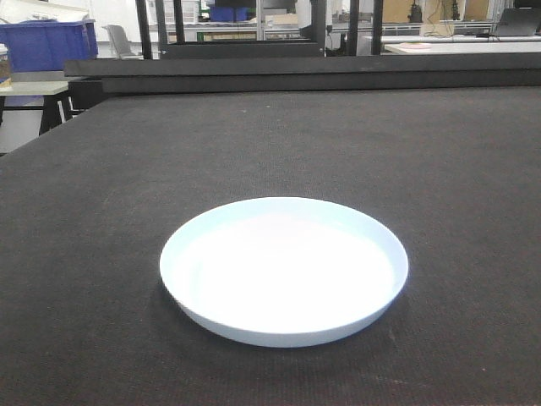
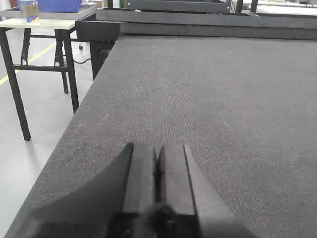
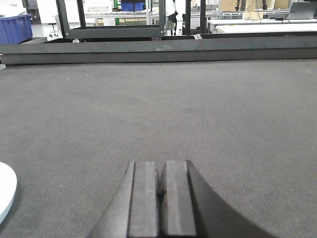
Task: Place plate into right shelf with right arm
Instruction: 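Move the right gripper over the white plate's rim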
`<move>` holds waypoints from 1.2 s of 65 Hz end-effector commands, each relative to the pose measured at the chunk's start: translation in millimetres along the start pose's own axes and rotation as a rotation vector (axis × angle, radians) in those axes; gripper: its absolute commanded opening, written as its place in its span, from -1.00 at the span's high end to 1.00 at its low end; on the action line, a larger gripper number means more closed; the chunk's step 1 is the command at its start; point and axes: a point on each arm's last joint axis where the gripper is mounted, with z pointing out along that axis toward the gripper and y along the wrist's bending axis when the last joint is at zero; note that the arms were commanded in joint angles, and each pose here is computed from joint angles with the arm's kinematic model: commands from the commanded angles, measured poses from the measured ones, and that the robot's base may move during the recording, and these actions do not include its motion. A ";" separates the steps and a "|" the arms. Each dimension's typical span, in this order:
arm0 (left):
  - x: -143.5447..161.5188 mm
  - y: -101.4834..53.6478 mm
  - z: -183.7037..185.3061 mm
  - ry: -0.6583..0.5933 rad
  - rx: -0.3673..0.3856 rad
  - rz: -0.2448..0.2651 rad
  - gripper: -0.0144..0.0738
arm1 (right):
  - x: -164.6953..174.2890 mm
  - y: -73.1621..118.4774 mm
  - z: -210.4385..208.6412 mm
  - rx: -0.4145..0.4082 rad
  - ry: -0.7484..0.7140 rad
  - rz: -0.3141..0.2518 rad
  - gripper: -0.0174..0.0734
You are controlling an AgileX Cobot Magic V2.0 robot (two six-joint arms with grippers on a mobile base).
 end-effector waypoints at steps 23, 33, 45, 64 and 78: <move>-5.3 0.0 -0.3 -0.083 0.003 -0.007 0.78 | -13.2 1.0 -0.6 -0.008 -0.121 -0.002 0.49; -5.3 0.0 -0.3 -0.083 0.003 -0.007 0.78 | -15.4 1.2 -0.8 -0.010 -0.145 -0.002 0.49; -5.3 0.0 -0.3 -0.083 0.003 -0.007 0.78 | -24.0 1.9 -2.4 -0.016 -0.218 0.000 0.49; -5.3 0.0 -0.3 -0.083 0.003 -0.007 0.78 | -102.6 10.7 -13.5 -0.009 -0.042 0.005 0.49; -5.3 0.0 -0.3 -0.083 0.003 -0.007 0.78 | -176.0 20.1 0.7 -0.020 0.160 -0.092 0.49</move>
